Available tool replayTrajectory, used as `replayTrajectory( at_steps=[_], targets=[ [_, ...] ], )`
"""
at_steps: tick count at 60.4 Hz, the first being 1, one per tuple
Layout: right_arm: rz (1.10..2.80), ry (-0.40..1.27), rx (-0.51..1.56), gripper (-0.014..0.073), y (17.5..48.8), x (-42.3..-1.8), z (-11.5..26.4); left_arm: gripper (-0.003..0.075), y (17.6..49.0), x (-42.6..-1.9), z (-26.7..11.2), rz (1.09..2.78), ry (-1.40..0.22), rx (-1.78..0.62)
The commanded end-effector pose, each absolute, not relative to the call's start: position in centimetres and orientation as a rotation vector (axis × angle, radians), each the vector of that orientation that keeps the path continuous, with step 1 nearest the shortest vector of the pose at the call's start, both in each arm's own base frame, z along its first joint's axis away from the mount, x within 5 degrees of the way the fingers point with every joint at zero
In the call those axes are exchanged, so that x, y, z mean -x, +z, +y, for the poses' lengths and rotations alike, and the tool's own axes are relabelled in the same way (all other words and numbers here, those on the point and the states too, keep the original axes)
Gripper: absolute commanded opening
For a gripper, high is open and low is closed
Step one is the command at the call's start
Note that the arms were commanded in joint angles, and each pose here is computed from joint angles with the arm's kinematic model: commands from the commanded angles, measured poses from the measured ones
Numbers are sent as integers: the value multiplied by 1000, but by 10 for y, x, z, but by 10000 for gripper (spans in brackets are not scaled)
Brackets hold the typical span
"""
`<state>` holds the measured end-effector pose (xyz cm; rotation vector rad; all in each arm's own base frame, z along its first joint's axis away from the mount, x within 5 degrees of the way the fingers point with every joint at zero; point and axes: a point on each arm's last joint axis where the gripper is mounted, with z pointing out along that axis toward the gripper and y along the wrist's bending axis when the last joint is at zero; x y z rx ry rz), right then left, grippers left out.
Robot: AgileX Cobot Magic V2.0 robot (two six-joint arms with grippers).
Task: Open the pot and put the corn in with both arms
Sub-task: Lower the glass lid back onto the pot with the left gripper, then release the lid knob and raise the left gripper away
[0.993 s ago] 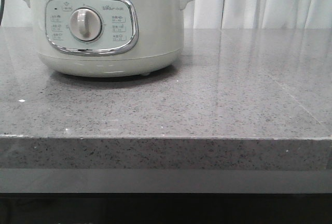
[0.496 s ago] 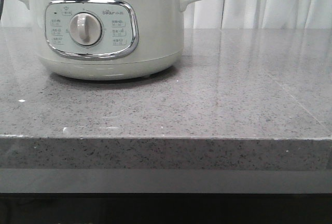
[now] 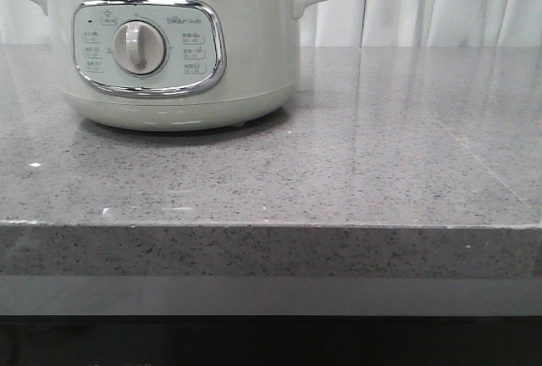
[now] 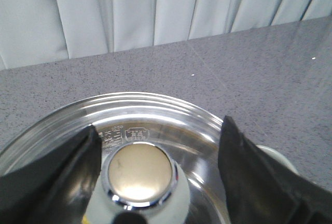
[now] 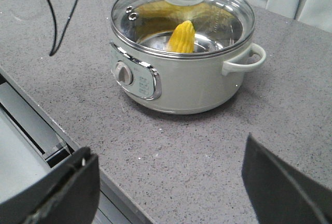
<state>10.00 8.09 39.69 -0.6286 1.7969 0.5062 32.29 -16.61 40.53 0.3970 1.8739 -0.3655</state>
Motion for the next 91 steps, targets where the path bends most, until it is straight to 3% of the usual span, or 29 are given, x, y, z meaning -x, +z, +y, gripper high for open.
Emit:
replayTrajectory(
  at_steps=[1,11,18,43,58,65,69,78,91],
  targets=[
    [1702,513,588,581,411,-100,79,483,454,-291,-152,1732,-396,-373],
    [1702,513,588,581,411,-100,79,482,483,-242,-127,1743,-380,-387],
    [1702,513,588,581,411,-100,79,482,483,-212,-111,1723,-372,-396],
    [1705,513,589,581,411,-100,79,482,411,-132,-71,1801,-396,-398],
    [1707,513,590,581,411,-100,79,482,385,-113,-61,1820,-396,-400],
    [1713,512,592,566,410,-100,79,431,382,-113,-61,1827,-395,-402],
    [1718,512,595,504,410,-99,79,375,382,-113,-61,1827,-395,-402],
    [1728,510,599,227,408,-99,79,218,383,-113,-61,1825,-395,-401],
    [1728,510,599,-63,408,-99,79,6,383,-113,-61,1825,-395,-401]
  ],
)
